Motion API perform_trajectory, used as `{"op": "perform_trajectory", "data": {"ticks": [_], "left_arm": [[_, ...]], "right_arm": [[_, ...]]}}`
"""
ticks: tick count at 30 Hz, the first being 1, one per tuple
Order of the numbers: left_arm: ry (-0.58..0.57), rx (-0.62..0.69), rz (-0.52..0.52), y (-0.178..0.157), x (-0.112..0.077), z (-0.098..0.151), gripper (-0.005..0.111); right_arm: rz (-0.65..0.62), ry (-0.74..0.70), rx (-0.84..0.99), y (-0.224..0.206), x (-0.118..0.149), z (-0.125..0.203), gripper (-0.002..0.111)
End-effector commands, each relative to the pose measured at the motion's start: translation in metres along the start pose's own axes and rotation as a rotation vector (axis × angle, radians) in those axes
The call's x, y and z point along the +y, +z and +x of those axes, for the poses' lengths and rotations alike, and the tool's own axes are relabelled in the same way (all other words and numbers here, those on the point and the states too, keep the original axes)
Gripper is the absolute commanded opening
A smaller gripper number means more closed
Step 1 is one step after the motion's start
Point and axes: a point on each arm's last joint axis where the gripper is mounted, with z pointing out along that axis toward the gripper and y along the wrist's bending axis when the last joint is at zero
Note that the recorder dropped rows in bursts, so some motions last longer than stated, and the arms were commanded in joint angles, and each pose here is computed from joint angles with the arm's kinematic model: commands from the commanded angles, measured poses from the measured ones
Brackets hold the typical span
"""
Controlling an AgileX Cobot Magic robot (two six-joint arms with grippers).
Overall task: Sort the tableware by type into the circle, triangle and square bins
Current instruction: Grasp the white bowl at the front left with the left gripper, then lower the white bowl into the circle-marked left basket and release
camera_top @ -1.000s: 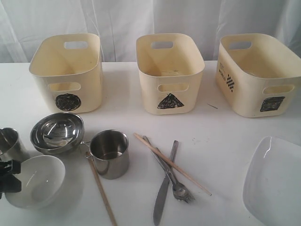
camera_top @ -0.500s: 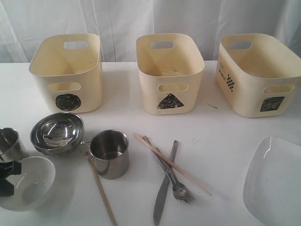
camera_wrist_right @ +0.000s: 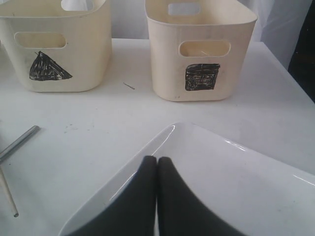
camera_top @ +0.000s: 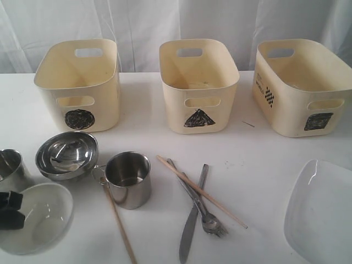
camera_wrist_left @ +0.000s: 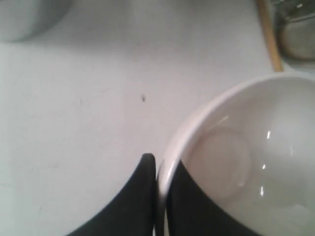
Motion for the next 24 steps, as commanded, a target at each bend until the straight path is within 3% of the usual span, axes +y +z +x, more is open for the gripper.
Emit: {"op": "perform_trajectory", "data": {"ticks": [1,3,6,9,12,16,20,22,24], "left_arm": [[0.132,-0.175,0.033,-0.038,-0.022,-0.022,0.000],[0.184,-0.310,0.014,-0.062,-0.032,-0.038,0.000],[0.220,-0.643,-0.098,-0.104,-0.040,-0.071,0.000],[0.052,-1.084,-0.237,-0.157,-0.037,-0.104,0.000],[-0.031,-1.319,-0.324,-0.189,-0.035,-0.125,0.000],[0.042,-1.406,-0.269,-0.195,-0.043,-0.159,0.000],[0.454,-1.562,-0.179,-0.174,-0.059,-0.208,0.000],[0.555,-1.545,-0.168,-0.147,-0.054,-0.237,0.000],[0.552,-1.440,-0.182,-0.111,-0.042,-0.262,0.000]], "right_arm": [[-0.001,-0.001,-0.005,0.000,0.000,0.000,0.000],[-0.001,-0.001,-0.005,0.000,0.000,0.000,0.000],[-0.001,-0.001,-0.005,0.000,0.000,0.000,0.000],[-0.001,-0.001,-0.005,0.000,0.000,0.000,0.000],[-0.001,-0.001,-0.005,0.000,0.000,0.000,0.000],[-0.001,-0.001,-0.005,0.000,0.000,0.000,0.000],[-0.001,-0.001,-0.005,0.000,0.000,0.000,0.000],[-0.001,-0.001,-0.005,0.000,0.000,0.000,0.000],[-0.001,-0.001,-0.005,0.000,0.000,0.000,0.000]]}}
